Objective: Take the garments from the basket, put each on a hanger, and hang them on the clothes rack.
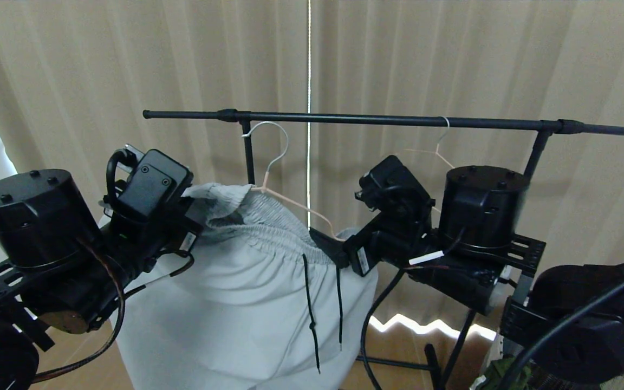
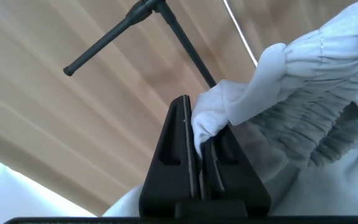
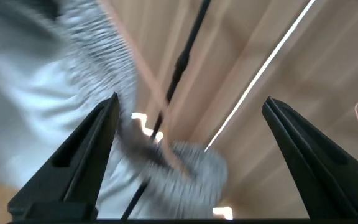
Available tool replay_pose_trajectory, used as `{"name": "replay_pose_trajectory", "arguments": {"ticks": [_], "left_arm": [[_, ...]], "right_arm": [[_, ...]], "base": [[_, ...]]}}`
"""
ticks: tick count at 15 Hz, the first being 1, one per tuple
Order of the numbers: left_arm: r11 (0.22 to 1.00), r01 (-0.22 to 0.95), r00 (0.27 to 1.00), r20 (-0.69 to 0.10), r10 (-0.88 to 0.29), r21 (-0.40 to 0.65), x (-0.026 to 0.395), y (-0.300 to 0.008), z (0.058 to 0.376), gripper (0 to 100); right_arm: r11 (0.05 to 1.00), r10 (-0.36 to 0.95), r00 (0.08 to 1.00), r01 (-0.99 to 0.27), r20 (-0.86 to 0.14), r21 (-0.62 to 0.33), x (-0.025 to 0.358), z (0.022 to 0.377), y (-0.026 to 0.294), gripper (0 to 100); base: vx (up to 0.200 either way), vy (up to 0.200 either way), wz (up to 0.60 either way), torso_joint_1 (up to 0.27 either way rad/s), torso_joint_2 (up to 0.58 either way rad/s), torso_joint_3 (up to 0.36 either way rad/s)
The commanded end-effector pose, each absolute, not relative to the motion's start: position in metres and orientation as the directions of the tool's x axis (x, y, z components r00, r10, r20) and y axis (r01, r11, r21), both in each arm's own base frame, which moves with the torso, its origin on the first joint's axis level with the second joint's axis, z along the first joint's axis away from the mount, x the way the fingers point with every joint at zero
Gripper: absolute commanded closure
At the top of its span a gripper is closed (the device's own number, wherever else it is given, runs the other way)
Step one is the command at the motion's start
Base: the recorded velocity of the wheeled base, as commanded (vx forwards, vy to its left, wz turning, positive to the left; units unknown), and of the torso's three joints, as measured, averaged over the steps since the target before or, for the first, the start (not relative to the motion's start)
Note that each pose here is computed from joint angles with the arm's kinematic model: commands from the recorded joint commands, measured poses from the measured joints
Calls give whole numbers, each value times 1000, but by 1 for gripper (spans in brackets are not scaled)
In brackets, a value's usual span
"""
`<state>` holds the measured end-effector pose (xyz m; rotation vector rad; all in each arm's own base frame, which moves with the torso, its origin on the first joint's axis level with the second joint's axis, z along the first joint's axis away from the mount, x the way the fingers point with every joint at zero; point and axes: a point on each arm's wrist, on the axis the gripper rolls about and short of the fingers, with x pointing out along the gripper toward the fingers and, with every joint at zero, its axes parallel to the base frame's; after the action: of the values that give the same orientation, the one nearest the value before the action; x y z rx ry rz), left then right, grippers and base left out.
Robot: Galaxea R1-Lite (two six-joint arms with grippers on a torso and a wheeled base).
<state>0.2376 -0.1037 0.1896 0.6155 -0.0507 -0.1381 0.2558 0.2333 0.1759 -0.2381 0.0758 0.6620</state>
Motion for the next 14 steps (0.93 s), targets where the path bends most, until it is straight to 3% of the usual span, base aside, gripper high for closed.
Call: {"name": "replay_pose_trajectory", "arguments": {"ticks": [1,7,8,14], "left_arm": [[809,116,988,13,-151,576,236,-105,191,100],[814,127,984,29,-174,567,227,-107,196,100],[815,127,984,34,-177,566,226,-108,197,100],[822,142,982,24,-186,551,223,-107,194,100]], "right_arm": [[763,593,789,-615,-164,-199,267,166,242,0],[768,585,794,-608,-166,-201,270,164,242,0],[768,585,794,-608,-164,-201,270,164,242,100],[769,587,794,-608,-157,-199,270,165,242,100]], "base": [[0,0,0,0,0,0],[0,0,0,0,0,0],[0,0,0,0,0,0],[0,0,0,0,0,0]]}}
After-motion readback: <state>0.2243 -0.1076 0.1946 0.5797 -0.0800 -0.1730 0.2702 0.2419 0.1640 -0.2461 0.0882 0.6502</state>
